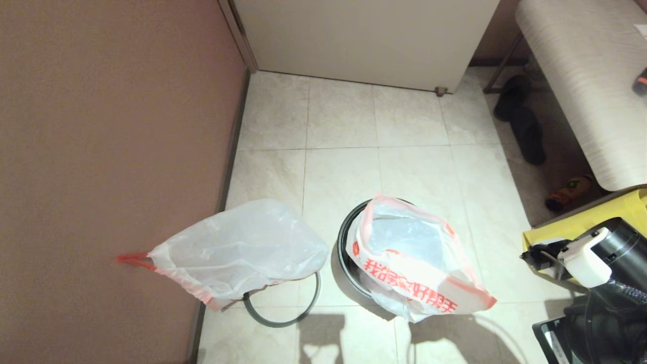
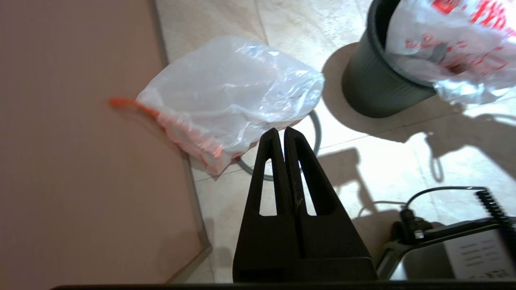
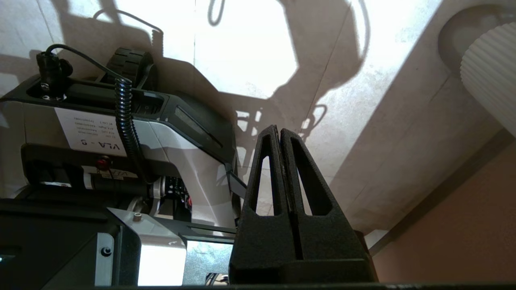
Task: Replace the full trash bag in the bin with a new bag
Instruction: Put the new garbage bag on the trash can
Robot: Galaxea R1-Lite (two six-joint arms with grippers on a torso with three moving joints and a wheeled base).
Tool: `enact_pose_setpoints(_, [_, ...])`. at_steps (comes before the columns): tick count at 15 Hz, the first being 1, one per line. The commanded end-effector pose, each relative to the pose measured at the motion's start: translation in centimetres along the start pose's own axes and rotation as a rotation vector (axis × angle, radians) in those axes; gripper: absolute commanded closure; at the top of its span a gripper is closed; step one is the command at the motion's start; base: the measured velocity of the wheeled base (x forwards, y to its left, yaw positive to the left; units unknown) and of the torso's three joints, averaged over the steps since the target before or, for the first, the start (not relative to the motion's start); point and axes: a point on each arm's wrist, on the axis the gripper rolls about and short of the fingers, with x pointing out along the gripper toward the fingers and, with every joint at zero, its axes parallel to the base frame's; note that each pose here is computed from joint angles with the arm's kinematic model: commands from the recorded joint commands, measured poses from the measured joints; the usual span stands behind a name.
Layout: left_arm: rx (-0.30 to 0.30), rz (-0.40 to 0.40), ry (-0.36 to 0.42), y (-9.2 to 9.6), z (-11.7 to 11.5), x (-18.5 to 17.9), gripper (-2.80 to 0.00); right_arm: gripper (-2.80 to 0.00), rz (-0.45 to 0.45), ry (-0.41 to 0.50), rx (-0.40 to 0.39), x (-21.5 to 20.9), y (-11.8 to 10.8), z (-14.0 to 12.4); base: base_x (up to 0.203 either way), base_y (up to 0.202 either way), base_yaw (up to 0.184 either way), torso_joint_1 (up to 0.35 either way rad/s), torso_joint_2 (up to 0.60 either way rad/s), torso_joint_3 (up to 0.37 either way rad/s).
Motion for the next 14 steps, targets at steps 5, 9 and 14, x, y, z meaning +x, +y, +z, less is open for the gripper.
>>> enact_pose_setpoints(5, [0.057, -0.201, 0.402, -1.0, 9.8, 16.7, 0.0, 0.0, -0.002, -0.021, 0.019, 0.3, 0.0, 0.6, 0.0, 0.0, 0.0, 0.0, 0.0, 0.0])
enact_pose_setpoints(9, [0.069, -0.141, 0.403, -8.7, 14.9, 27.4, 0.0, 0.0, 0.003, -0.038, 0.003, 0.6, 0.3, 1.1, 0.0, 0.0, 0.0, 0.0, 0.0, 0.0])
enact_pose_setpoints(14, [-0.011, -0.09, 0.494, -14.6, 18.5, 34.4, 0.0, 0.0, -0.021, -0.042, 0.004, 1.6, 0.8, 1.7, 0.0, 0.0, 0.0, 0.0, 0.0, 0.0])
